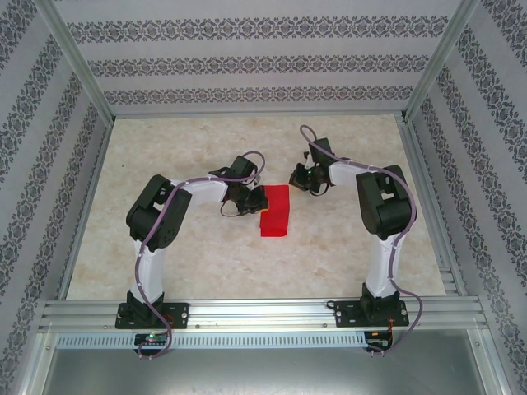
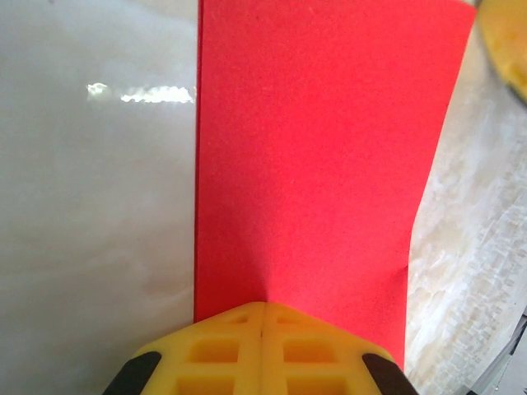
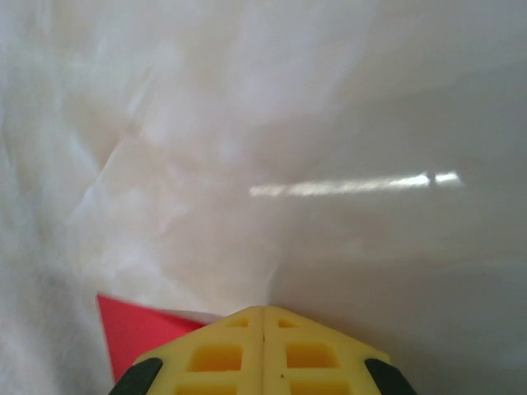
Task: Fold a paper plane with a square sheet of paper (pick it up from the middle)
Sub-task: Fold the square sheet of paper in half at the center of the table.
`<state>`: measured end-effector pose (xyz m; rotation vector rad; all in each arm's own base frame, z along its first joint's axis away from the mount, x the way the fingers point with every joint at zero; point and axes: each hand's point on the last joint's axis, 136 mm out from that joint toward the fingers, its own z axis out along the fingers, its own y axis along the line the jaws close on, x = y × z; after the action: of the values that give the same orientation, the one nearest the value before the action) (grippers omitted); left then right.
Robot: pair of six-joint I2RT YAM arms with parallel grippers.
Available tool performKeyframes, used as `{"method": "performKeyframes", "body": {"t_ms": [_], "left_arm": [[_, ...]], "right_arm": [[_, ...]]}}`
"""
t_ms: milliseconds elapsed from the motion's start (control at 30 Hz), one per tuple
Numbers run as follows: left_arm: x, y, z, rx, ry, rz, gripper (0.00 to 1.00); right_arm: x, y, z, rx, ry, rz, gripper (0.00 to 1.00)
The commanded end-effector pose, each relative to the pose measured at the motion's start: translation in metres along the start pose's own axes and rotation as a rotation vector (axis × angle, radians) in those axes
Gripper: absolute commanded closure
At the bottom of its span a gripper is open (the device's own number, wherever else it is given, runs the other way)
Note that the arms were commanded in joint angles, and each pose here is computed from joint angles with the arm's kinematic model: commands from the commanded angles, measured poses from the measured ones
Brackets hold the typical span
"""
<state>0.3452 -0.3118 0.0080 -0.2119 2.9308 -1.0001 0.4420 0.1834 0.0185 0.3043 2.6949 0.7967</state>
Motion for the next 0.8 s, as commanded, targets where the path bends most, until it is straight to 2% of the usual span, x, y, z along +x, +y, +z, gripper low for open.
{"method": "performKeyframes", "body": {"t_ms": [0, 100, 200, 333, 433, 767], "left_arm": [[0.068, 0.137, 0.023, -0.453, 0.167, -0.193, 1.0], [0.068, 0.137, 0.023, -0.453, 0.167, -0.192, 1.0], [0.068, 0.137, 0.025, -0.448, 0.166, -0.191, 1.0], [0.067, 0.137, 0.025, -0.445, 0.163, -0.191, 1.0], [0.067, 0.137, 0.027, -0.437, 0.164, -0.193, 1.0], [0.067, 0.135, 0.026, -0.431, 0.158, -0.193, 1.0]], "right_arm": [[-0.025, -0.008, -0.013, 0.037, -0.066, -0.024, 1.0], [-0.02, 0.016, -0.033, -0.026, -0.076, -0.067, 1.0], [0.007, 0.033, -0.041, -0.083, -0.021, -0.095, 1.0], [0.061, 0.043, -0.036, -0.123, 0.096, -0.094, 1.0], [0.087, 0.05, -0.032, -0.149, 0.143, -0.078, 1.0], [0.126, 0.053, -0.014, -0.134, 0.254, -0.085, 1.0]]}}
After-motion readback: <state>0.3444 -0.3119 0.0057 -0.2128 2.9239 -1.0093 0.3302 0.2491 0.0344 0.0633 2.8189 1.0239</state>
